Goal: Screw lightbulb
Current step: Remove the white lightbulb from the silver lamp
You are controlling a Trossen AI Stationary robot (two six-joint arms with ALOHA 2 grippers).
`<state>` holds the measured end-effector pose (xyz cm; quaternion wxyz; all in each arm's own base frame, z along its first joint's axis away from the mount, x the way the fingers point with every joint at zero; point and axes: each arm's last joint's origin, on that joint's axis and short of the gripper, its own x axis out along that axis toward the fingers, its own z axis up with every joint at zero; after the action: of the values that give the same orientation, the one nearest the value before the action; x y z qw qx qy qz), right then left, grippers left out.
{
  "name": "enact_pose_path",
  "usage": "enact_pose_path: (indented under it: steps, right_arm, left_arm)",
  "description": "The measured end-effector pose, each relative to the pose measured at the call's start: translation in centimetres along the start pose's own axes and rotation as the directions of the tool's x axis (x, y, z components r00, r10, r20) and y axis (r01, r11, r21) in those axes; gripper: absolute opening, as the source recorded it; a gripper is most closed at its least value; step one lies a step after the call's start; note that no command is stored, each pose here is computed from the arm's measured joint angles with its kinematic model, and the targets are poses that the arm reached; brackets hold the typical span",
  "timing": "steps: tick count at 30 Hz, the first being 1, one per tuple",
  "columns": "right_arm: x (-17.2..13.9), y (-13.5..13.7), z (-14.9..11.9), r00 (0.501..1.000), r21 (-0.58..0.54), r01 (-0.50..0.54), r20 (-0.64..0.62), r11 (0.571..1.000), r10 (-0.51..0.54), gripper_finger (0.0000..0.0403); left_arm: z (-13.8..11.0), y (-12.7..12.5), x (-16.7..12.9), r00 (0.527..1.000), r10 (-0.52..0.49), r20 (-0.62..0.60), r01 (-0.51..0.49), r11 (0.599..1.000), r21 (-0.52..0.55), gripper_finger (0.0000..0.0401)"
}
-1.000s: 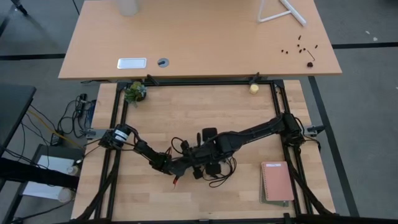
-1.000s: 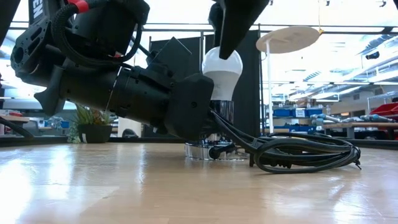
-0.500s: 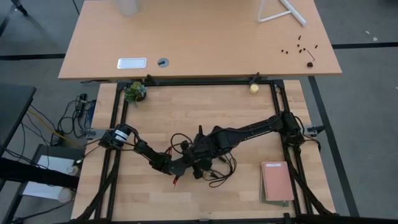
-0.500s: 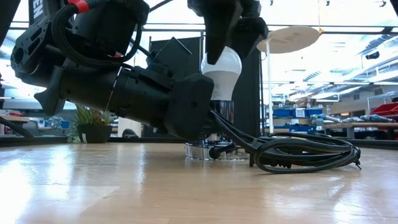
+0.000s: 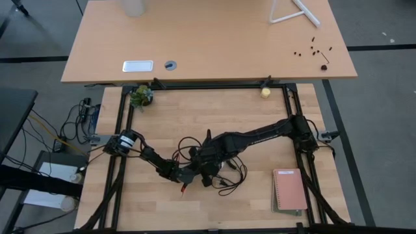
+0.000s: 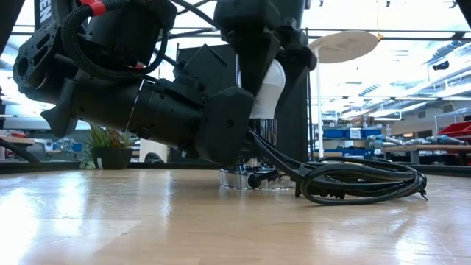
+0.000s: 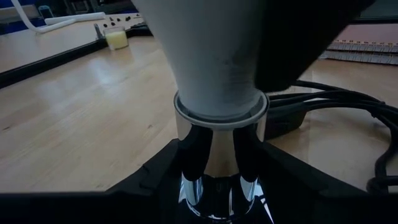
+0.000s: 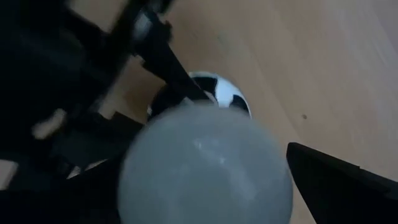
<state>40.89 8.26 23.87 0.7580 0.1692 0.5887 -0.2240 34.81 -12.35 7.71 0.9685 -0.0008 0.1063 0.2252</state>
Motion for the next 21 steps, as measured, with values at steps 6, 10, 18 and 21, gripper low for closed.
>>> enact_pose_path:
  steps: [6, 10, 18, 21]
  right_arm:
    - [-0.06, 0.25, 0.25, 0.999, -0.020, -0.030, 0.022, 0.999, 0.030, 0.0371]
    - [-0.06, 0.28, 0.21, 0.999, -0.024, -0.040, 0.011, 0.999, 0.041, 0.0349]
    - [0.01, 0.06, 0.28, 0.995, -0.096, -0.090, -0.046, 0.991, 0.086, 0.0274]
    - [0.06, -0.16, 0.46, 0.994, -0.179, -0.099, -0.055, 0.979, 0.091, 0.0256]
  left_arm:
    - [0.00, 0.00, -0.01, 1.000, 0.000, 0.000, 0.000, 1.000, 0.000, 0.0189]
    - [0.01, 0.00, 0.00, 1.000, 0.001, 0.001, -0.001, 1.000, 0.000, 0.0189]
    - [0.01, -0.01, -0.01, 1.000, 0.000, 0.001, 0.000, 1.000, 0.000, 0.0188]
    - [0.01, 0.00, 0.00, 1.000, 0.001, 0.001, -0.001, 1.000, -0.001, 0.0189]
